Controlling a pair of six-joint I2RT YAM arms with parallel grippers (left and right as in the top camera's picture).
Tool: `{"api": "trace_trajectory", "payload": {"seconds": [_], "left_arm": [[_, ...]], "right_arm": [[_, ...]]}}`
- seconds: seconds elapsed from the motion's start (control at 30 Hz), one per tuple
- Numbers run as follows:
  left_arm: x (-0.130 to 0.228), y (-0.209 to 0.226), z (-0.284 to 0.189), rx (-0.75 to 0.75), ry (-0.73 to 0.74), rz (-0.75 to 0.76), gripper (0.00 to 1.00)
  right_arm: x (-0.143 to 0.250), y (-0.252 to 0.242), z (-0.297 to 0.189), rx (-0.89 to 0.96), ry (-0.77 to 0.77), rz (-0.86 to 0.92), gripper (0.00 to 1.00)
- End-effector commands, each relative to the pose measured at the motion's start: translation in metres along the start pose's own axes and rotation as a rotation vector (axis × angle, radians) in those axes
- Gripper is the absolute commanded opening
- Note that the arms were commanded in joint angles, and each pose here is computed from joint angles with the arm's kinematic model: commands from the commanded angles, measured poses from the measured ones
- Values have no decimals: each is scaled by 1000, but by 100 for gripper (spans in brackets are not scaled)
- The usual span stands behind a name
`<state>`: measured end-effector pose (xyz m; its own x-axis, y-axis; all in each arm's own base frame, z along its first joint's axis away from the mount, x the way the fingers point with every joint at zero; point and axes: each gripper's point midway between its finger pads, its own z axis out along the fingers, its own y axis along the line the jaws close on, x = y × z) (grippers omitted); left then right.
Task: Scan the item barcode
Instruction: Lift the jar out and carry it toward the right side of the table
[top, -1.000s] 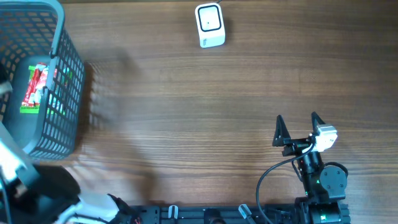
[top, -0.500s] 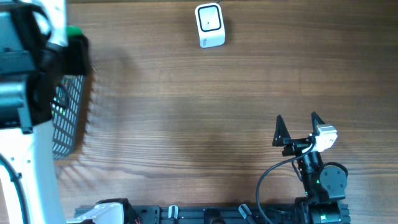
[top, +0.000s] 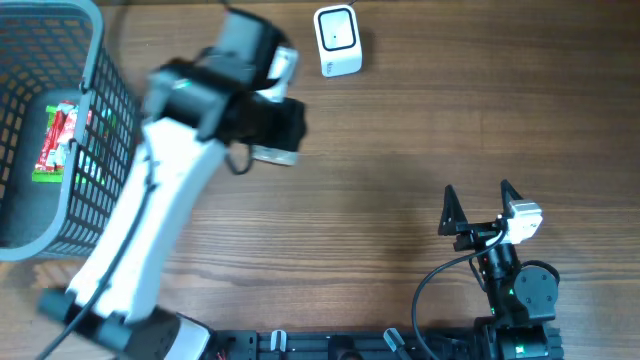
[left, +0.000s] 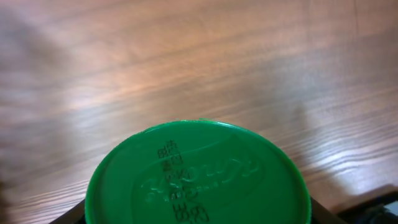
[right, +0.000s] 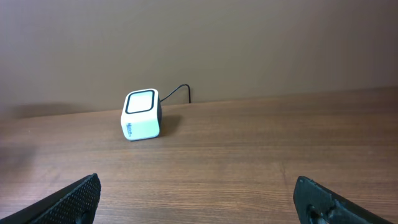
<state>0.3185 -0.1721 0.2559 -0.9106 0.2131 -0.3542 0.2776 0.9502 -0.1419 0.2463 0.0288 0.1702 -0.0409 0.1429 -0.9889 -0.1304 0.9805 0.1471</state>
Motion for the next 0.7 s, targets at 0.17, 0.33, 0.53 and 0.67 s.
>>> {"api": "trace_trajectory", "payload": {"seconds": [0.17, 0.33, 0.53, 0.67], "left_arm": [[8, -84, 119, 86, 189, 11, 47], [10, -128, 173, 122, 183, 95, 48], [20, -156, 212, 134, 193, 95, 48], [27, -154, 232, 116, 223, 62, 48]], "right_arm": [[-1, 1, 0, -3, -4, 12, 100], [-1, 1, 0, -2, -4, 12, 100], [-1, 1, 0, -2, -4, 12, 100], [-1, 1, 0, -3, -4, 12, 100]]}}
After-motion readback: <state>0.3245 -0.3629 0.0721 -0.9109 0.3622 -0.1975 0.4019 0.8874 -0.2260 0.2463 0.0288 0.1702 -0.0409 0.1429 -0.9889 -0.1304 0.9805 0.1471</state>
